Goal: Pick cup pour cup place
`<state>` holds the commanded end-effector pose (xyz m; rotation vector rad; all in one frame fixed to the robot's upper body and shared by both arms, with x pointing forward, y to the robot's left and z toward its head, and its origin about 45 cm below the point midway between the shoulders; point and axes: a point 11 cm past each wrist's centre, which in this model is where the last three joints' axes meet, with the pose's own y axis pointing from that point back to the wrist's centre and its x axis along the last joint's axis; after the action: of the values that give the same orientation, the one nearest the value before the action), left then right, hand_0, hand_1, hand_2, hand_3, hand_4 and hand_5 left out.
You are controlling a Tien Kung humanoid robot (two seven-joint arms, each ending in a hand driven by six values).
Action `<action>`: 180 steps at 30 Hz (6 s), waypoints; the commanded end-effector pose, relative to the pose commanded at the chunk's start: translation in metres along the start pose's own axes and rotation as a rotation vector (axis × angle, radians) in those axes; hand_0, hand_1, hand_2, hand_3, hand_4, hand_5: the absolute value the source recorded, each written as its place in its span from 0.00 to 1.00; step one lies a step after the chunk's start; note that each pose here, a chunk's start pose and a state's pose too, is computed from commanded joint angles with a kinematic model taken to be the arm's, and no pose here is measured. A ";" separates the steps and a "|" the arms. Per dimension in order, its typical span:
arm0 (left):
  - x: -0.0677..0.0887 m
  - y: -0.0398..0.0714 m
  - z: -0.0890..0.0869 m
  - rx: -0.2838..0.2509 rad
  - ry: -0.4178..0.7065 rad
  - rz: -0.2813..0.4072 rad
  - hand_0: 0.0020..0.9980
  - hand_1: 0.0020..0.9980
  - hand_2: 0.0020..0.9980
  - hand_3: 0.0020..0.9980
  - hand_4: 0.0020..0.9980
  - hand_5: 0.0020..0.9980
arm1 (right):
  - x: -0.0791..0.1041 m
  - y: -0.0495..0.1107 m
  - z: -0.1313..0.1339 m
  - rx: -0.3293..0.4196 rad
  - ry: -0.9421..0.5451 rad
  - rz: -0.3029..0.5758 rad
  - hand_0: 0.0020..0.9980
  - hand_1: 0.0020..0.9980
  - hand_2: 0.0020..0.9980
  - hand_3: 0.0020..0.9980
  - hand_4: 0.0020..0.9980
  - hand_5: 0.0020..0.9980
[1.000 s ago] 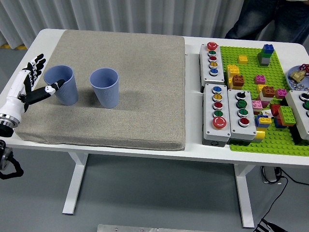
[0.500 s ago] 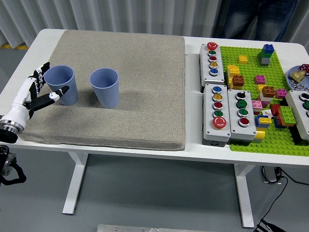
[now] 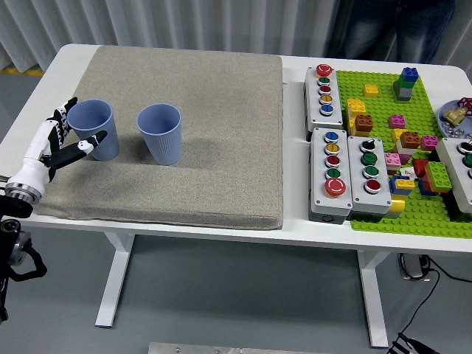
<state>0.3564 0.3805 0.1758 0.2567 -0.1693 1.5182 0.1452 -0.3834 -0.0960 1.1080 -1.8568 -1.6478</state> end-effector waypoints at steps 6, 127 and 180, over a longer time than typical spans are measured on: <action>-0.001 0.000 -0.004 0.008 0.015 0.002 0.99 0.98 1.00 1.00 0.89 0.33 | -0.002 0.000 -0.001 0.001 -0.002 -0.005 0.76 0.68 0.71 0.61 0.17 0.30; -0.015 -0.021 -0.005 0.013 0.012 0.130 0.62 0.68 0.91 0.77 0.81 0.23 | -0.008 0.000 -0.008 0.012 0.000 -0.022 0.76 0.68 0.71 0.61 0.18 0.30; 0.016 -0.010 0.071 -0.174 -0.312 0.111 0.46 0.55 0.75 0.67 0.70 0.15 | -0.004 0.001 -0.009 0.017 0.001 -0.015 0.76 0.68 0.71 0.61 0.18 0.29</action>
<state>0.3709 0.3758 0.2478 0.3489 -0.5691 1.5561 0.1544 -0.3859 -0.0922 1.1329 -1.8696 -1.6421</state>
